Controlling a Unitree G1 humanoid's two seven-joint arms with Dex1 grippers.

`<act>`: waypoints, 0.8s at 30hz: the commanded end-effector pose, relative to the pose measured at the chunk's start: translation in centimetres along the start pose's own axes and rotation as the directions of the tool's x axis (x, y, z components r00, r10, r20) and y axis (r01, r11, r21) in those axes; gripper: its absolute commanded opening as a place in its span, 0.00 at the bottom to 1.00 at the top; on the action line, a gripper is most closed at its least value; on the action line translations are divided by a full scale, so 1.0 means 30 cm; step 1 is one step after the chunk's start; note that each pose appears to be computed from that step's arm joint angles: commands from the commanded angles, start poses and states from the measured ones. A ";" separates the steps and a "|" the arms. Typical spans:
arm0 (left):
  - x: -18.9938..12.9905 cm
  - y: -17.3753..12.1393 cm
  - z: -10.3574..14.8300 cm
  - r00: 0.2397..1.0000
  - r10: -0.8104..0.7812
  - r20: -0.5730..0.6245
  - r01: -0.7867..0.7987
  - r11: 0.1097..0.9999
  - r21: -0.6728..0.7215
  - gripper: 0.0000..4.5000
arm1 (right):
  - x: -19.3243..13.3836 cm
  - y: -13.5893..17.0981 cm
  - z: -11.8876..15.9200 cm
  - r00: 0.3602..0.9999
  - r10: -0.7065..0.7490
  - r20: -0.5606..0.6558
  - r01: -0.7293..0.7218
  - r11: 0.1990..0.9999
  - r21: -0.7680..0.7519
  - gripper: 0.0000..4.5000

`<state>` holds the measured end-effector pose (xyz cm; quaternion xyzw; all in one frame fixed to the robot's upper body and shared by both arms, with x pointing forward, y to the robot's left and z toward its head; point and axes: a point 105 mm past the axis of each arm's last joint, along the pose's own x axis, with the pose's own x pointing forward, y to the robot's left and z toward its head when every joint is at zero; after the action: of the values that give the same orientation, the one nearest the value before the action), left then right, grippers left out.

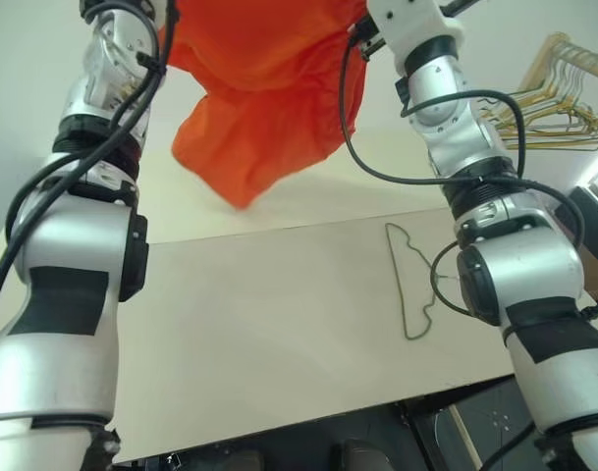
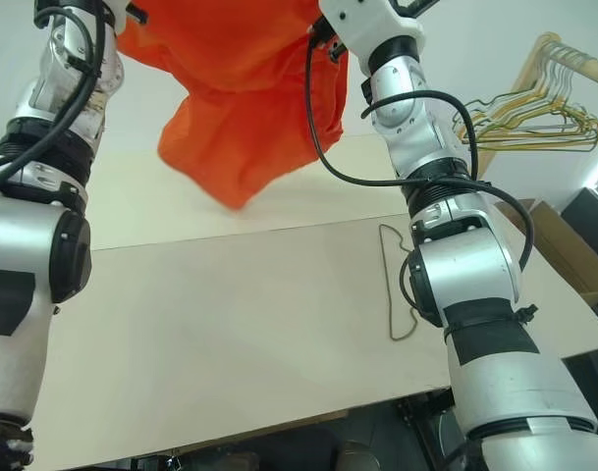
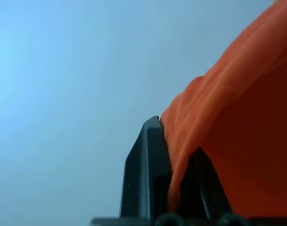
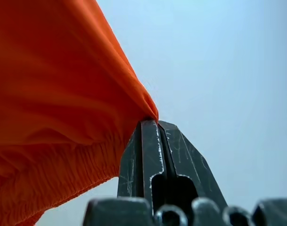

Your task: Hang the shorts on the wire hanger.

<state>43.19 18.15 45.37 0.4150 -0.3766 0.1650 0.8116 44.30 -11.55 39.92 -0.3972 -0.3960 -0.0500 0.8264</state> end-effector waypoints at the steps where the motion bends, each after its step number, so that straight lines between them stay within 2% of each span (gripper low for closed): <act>1: -0.036 -0.015 -0.012 0.997 -0.036 0.074 0.036 0.999 0.001 0.00 | -0.079 0.047 -0.065 0.995 0.095 0.036 -0.092 0.993 -0.068 0.00; 3: -0.094 -0.081 -0.043 0.986 -0.126 0.110 0.130 0.991 -0.026 0.00 | -0.160 0.113 -0.109 0.973 0.222 0.060 -0.216 0.972 -0.097 0.00; 4: -0.156 -0.138 -0.067 0.966 -0.213 0.148 0.221 0.974 -0.041 0.00 | -0.228 0.164 -0.135 0.941 0.327 0.081 -0.316 0.940 -0.126 0.00; 7: -0.369 -0.258 -0.123 0.884 -0.414 0.218 0.447 0.884 -0.134 0.00 | -0.427 0.289 -0.179 0.797 0.589 0.132 -0.570 0.807 -0.155 0.00; 8: -0.419 -0.267 -0.132 0.872 -0.440 0.215 0.477 0.861 -0.177 0.00 | -0.464 0.308 -0.181 0.764 0.629 0.143 -0.610 0.777 -0.156 0.00; 12: -0.717 -0.277 -0.134 0.704 -0.679 0.208 0.710 0.665 -0.233 0.00 | -0.632 0.396 -0.163 0.593 0.776 0.215 -0.765 0.626 -0.150 0.00; 15: -0.879 -0.228 -0.143 0.547 -0.822 0.154 0.828 0.506 -0.242 0.00 | -0.736 0.445 -0.131 0.483 0.834 0.269 -0.836 0.530 -0.143 0.00; 17: -0.943 -0.197 -0.139 0.445 -0.886 0.127 0.881 0.408 -0.239 0.00 | -0.782 0.465 -0.114 0.435 0.853 0.290 -0.860 0.489 -0.148 0.00; 24: -1.163 -0.116 -0.122 -0.021 -0.998 0.062 0.977 -0.033 -0.212 0.00 | -0.901 0.509 -0.097 0.284 0.915 0.287 -0.905 0.354 -0.235 0.00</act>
<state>24.83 20.99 15.05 0.4583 0.0593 -0.4530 0.7624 34.05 -9.44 9.90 -0.5504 -0.2315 0.4968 0.6298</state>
